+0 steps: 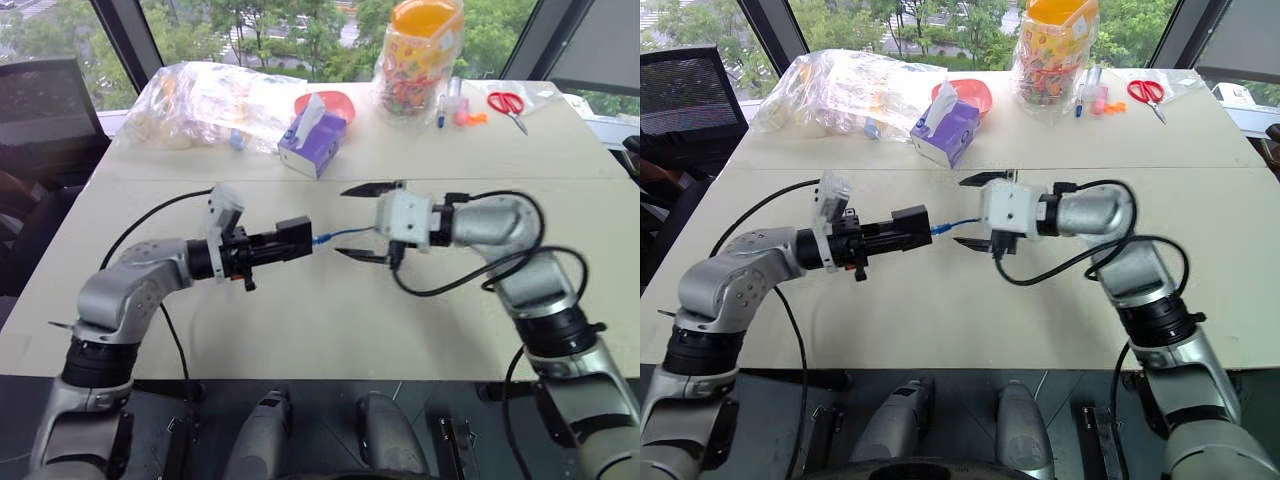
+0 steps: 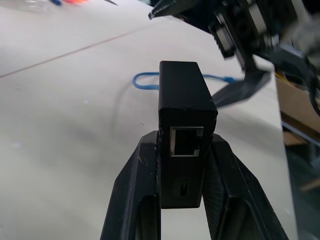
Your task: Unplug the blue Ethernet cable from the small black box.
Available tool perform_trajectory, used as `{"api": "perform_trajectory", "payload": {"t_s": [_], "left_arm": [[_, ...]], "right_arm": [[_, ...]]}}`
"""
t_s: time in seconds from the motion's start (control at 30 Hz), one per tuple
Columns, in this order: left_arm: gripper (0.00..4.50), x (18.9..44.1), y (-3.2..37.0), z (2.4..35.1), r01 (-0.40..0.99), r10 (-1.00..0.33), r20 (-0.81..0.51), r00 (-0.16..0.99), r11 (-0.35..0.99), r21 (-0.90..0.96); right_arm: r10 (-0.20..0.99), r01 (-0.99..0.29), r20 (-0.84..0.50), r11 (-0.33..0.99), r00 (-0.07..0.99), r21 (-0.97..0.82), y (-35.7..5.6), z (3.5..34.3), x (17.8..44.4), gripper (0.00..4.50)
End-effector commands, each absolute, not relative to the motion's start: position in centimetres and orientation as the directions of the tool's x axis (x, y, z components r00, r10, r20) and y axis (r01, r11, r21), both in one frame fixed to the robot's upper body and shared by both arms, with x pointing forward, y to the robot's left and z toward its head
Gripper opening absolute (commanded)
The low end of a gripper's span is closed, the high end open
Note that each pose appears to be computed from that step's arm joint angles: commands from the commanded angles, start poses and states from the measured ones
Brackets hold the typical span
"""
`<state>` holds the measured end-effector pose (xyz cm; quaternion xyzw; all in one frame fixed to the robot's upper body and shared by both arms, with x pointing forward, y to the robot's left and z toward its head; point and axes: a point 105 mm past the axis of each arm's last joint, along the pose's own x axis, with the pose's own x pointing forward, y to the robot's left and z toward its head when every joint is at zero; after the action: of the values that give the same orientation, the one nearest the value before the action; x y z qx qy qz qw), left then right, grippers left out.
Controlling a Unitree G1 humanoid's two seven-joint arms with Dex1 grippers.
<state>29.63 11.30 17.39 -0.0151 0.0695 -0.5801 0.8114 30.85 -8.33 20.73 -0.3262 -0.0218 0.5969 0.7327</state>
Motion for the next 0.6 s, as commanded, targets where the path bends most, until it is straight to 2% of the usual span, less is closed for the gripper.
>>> {"api": "perform_trajectory", "payload": {"t_s": [0.03, 0.13, 0.27, 0.3, 0.33, 0.4, 0.6], "left_arm": [[0.5, 28.6, 11.1, 19.8, 0.97, -0.971, -0.026, 0.238, 0.239, -0.046], [0.5, 28.4, 11.1, 21.0, 0.977, -0.978, 0.013, 0.21, 0.209, -0.041], [0.5, 28.2, 10.7, 21.5, 0.982, -0.982, 0.024, 0.187, 0.186, -0.039], [0.5, 28.2, 10.7, 21.6, 0.982, -0.982, 0.027, 0.184, 0.183, -0.041], [0.5, 28.2, 10.7, 21.7, 0.982, -0.982, 0.03, 0.184, 0.183, -0.043], [0.5, 28.2, 10.6, 21.7, 0.982, -0.982, 0.031, 0.185, 0.184, -0.044], [0.5, 28.1, 10.6, 21.8, 0.982, -0.982, 0.039, 0.185, 0.183, -0.051]], "right_arm": [[0.918, -0.958, -0.372, 0.024, 0.134, -0.286, -8.9, 21.7, 29.6, 4.42], [0.943, -0.992, -0.314, 0.079, 0.107, -0.1, -9.0, 22.7, 30.3, 4.42], [0.966, -0.996, -0.243, 0.081, 0.084, -0.023, -8.1, 24.1, 30.7, 4.42], [0.972, -0.997, -0.224, 0.076, 0.075, -0.004, -7.8, 24.4, 30.7, 3.92], [0.974, -0.997, -0.218, 0.073, 0.07, 0.006, -7.7, 24.5, 30.7, 3.69], [0.97, -0.996, -0.23, 0.083, 0.076, 0.021, -7.6, 24.3, 30.8, 2.71], [0.969, -0.996, -0.247, 0.052, 0.032, 0.076, -7.2, 23.6, 30.2, 2.71]]}}
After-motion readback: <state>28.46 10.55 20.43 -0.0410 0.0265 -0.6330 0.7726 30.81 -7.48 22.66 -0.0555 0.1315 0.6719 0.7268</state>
